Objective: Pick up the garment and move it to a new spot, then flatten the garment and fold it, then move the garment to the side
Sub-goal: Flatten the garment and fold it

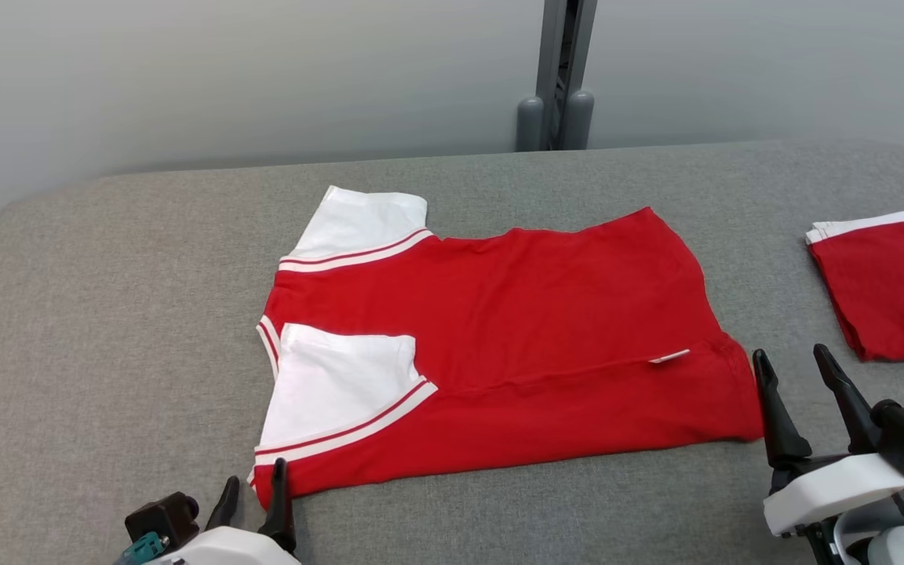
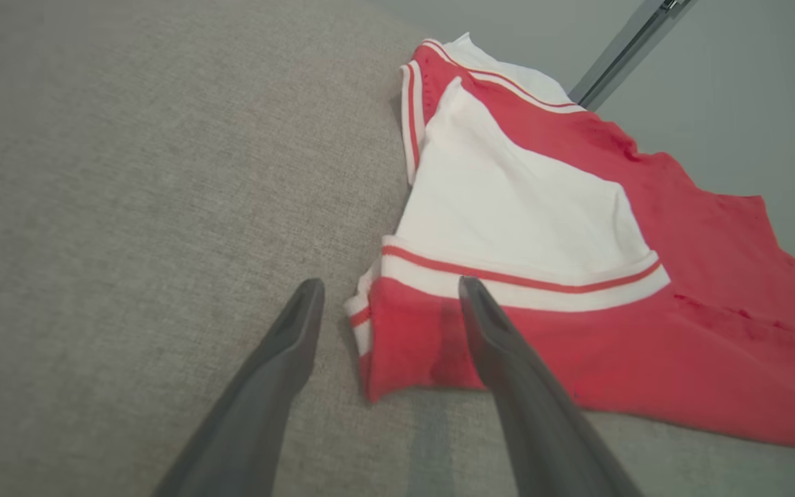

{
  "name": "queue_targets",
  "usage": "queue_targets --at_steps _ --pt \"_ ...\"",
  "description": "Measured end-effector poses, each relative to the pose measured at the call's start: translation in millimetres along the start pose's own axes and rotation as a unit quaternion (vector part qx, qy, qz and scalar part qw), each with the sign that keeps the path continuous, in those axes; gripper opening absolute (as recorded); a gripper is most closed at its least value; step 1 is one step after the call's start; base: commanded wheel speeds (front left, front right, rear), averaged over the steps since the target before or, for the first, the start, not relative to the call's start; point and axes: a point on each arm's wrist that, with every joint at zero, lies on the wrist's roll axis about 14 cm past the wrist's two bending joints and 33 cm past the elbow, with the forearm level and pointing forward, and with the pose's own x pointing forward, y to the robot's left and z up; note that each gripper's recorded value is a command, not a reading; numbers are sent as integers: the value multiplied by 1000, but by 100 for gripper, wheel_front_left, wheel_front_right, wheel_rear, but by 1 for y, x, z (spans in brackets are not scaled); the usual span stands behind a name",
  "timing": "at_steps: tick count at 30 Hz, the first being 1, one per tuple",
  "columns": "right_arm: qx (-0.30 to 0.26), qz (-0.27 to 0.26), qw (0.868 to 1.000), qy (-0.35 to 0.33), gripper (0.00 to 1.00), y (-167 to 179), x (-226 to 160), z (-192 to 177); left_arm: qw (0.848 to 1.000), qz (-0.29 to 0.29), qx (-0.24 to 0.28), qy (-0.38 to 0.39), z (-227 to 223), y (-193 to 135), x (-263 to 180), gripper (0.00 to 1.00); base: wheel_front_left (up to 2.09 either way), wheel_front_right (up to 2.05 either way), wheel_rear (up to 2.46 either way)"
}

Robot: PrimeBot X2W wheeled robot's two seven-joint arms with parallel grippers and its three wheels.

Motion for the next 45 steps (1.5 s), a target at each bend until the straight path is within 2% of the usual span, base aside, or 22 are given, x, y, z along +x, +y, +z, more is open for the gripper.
queue_targets --at_steps 8,12,19,24,28,29,30,31,32,33,34,45 --pt "2 -22 1000 7 100 -14 -5 -2 999 12 3 31 -14 3 10 100 0 0 0" --pt "30 -40 997 57 100 -19 -10 -27 999 16 2 37 -16 4 14 100 0 0 0" --pt "100 -67 984 131 100 -22 -11 -71 999 15 -3 38 -15 4 19 100 0 0 0" --pt "150 -83 968 184 100 -18 -13 -102 999 15 -2 37 -15 5 20 100 0 0 0" --pt "182 -86 958 202 100 -12 -9 -113 999 12 -1 37 -14 5 20 100 0 0 0" --pt "187 -85 957 204 100 -9 -7 -114 999 10 1 37 -14 4 20 86 0 0 0" --pt "189 -81 957 206 100 -7 -5 -114 999 7 2 37 -14 4 21 36 0 0 0" --pt "191 -78 956 208 57 -4 -4 -115 999 4 2 37 -13 3 21 15 0 0 0" --pt "193 -76 956 208 57 -3 -2 -115 999 5 2 37 -13 4 21 15 0 0 0" --pt "196 -75 955 208 38 -2 -1 -115 999 3 2 37 -13 4 21 0 0 0 0" --pt "197 -75 955 209 0 -2 -1 -116 999 2 3 37 -12 4 21 0 0 0 0" --pt "199 -57 961 183 0 3 -2 -103 998 -27 49 9 10 -1 21 0 0 0 0"
